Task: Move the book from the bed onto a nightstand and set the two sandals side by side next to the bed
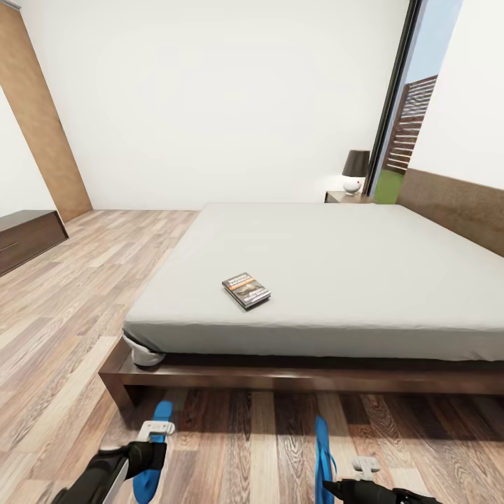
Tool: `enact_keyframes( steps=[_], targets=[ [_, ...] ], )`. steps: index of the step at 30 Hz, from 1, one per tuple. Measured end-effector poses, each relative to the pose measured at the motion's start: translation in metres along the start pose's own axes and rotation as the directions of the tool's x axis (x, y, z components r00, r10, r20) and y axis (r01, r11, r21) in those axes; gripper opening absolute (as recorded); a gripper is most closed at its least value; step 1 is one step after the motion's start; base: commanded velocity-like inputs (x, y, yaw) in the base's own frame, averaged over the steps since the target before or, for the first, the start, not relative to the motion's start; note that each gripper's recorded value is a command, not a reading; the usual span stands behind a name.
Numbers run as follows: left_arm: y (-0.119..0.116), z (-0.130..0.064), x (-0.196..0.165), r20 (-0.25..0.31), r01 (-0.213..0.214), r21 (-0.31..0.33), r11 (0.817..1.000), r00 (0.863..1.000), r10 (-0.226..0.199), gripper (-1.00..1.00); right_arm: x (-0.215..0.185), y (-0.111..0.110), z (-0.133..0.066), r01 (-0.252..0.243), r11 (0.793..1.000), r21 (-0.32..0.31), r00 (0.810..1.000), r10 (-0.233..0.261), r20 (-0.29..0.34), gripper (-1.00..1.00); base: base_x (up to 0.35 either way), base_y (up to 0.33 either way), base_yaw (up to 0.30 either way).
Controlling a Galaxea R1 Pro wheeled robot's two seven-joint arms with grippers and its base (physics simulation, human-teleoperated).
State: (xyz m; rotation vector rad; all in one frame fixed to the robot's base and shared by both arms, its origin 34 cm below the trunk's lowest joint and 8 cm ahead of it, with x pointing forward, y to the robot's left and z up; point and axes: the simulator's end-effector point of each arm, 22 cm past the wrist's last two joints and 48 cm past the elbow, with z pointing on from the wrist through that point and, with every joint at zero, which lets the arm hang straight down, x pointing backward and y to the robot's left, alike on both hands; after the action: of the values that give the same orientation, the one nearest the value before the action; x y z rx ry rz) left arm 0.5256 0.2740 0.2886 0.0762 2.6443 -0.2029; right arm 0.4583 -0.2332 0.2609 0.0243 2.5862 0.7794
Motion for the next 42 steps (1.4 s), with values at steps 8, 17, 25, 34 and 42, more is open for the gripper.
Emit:
enact_keyframes(
  steps=[8, 17, 25, 34, 42],
  targets=[
    [0.000, 0.002, 0.004, 0.005, 0.001, 0.001, 1.000, 1.000, -0.001, -1.00, -0.003, -0.018, -0.012, -0.002, 1.000, 0.026, 1.000, 0.002, 0.003, -1.00, 0.000, 0.000, 0.000],
    [0.018, 0.002, -0.016, 0.027, 0.004, -0.169, 0.986, 1.000, 0.000, -1.00, -0.012, -0.075, -0.052, -0.001, 0.993, 0.117, 1.000, 0.000, 0.010, -1.00, 0.000, 0.000, 0.000],
    [0.024, 0.005, -0.017, 0.009, 0.007, -0.204, 0.979, 1.000, -0.005, -1.00, -0.012, -0.076, -0.052, -0.001, 0.993, 0.118, 1.000, 0.000, 0.010, -1.00, 0.000, 0.000, 0.000],
    [0.022, 0.008, -0.011, 0.007, 0.003, -0.201, 0.980, 1.000, -0.002, -1.00, -0.017, -0.062, -0.069, -0.004, 1.000, -0.012, 1.000, 0.004, 0.018, -1.00, 0.000, 0.000, 0.000],
    [0.022, 0.008, -0.012, 0.009, 0.000, -0.201, 0.980, 1.000, 0.002, -1.00, -0.050, -0.078, -0.120, -0.044, 0.994, -0.104, 0.990, 0.057, 0.127, -1.00, 0.000, 0.000, 0.000]
  ],
)
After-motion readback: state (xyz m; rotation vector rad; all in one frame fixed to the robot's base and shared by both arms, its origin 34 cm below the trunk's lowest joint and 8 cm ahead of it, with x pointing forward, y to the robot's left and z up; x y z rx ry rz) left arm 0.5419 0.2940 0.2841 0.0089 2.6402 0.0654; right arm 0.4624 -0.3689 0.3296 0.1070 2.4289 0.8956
